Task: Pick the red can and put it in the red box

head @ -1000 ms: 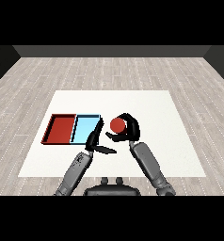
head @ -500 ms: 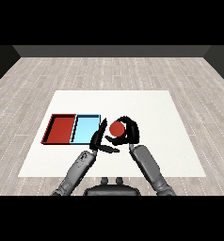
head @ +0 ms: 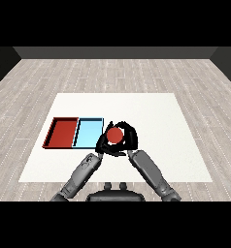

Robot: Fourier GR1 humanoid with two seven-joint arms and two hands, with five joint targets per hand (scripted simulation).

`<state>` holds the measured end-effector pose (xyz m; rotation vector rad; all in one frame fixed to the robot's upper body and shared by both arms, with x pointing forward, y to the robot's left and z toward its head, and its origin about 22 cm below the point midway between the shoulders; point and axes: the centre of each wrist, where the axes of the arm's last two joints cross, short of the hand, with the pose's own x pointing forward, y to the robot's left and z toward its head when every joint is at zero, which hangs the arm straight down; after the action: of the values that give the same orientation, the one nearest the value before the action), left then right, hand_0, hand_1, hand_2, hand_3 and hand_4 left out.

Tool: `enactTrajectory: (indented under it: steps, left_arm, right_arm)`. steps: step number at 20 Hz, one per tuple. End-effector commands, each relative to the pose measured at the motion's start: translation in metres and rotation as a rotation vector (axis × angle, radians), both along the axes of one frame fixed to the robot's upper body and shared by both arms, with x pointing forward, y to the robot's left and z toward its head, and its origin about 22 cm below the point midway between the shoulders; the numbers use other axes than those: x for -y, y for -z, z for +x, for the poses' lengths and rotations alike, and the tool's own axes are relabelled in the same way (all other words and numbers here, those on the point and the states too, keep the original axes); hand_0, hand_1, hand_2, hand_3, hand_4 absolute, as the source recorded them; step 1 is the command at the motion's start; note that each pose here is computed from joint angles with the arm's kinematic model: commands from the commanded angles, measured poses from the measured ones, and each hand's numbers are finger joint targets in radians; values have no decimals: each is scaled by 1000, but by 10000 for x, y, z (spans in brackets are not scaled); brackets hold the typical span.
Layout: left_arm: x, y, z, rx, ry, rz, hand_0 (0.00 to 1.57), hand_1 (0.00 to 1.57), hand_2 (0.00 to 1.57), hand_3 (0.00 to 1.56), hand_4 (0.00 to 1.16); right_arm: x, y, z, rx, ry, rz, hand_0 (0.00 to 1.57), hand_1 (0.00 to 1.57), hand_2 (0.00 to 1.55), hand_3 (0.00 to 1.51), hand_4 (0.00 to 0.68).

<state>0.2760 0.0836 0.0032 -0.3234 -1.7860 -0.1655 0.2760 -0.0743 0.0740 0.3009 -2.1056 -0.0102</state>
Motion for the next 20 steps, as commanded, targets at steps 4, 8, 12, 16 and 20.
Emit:
enactTrajectory:
  steps: [4, 8, 12, 16, 20]
  left_arm:
    - [93, 64, -44, -23, 46, -18, 0, 0, 0, 0, 0]
    - [-16, -9, 31, -15, 50, -20, 0, 0, 0, 0, 0]
    - [142, 134, 91, -20, -22, -28, 0, 0, 0, 0, 0]
    - [-14, 103, 30, -75, -167, -74, 1447, 1447, 1478, 1424, 1113]
    - [149, 74, -55, -76, -195, -24, 1571, 1571, 1561, 1475, 1120]
  right_arm:
    - [-101, -72, -125, -16, -41, 27, 1513, 1513, 1456, 1422, 656]
    - [-196, -116, 23, 7, -43, 8, 1524, 1524, 1454, 1402, 648]
    - [-95, -8, 18, -10, -31, -3, 1501, 1501, 1456, 1401, 638]
    - [-103, -41, -129, -9, -29, -9, 1560, 1560, 1467, 1397, 654]
    - [-307, -13, -191, 5, -48, 10, 1494, 1494, 1448, 1391, 654]
